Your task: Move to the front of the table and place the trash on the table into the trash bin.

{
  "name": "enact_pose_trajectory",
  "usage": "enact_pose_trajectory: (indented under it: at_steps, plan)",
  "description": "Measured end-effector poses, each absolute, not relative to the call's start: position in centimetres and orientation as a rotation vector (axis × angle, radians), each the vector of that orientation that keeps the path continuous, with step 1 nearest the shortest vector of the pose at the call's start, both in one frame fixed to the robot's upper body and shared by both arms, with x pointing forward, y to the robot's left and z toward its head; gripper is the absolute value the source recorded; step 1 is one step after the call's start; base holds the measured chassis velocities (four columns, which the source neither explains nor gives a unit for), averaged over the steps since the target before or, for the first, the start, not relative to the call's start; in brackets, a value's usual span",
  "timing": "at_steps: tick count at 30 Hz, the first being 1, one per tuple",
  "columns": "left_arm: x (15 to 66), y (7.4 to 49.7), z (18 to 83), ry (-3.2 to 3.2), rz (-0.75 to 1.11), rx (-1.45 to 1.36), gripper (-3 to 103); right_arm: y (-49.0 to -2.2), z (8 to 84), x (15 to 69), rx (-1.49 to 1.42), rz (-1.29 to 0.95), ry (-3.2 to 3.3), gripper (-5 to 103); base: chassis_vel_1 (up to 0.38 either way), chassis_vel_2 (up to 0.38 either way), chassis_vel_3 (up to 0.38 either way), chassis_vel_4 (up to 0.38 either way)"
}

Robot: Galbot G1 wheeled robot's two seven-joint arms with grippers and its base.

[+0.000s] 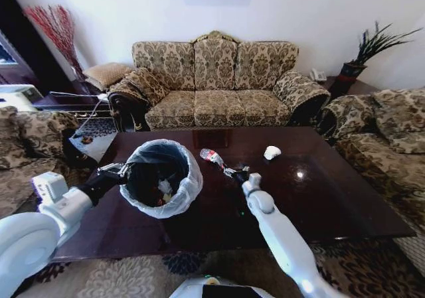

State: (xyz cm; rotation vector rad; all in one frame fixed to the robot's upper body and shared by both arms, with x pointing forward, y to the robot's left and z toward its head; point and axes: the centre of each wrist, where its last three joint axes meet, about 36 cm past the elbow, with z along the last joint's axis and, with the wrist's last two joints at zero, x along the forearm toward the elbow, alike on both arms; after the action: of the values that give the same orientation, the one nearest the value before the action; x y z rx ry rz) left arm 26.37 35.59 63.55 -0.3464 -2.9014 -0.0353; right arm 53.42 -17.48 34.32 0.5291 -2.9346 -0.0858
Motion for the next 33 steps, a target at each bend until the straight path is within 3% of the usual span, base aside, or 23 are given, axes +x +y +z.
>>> enact_pose_trajectory:
  at_steps: [22, 25, 27, 33]
  plan:
    - [26.4, 35.6, 63.8, -2.899, -0.021, -0.344, 4, -13.1, 31.0, 57.9, 0.598, -0.068, -2.891, 101, 0.007, -0.002, -0.003, 0.004]
    - [26.5, 35.6, 63.8, -2.9, -0.021, -0.345, 4, -13.2, 30.2, 58.4, 0.567, -0.062, -2.875, 89, 0.0, 0.0, 0.0, 0.0]
    - [26.5, 35.6, 63.8, -2.9, -0.02, -0.346, 4, -13.2, 30.1, 58.4, 0.563, -0.063, -2.872, 89, 0.0, 0.0, 0.0, 0.0]
    - [26.7, 35.7, 63.8, -2.903, -0.023, -0.349, 4, -13.2, 30.1, 58.2, 0.569, -0.063, -2.873, 61, 0.0, 0.0, 0.0, 0.0]
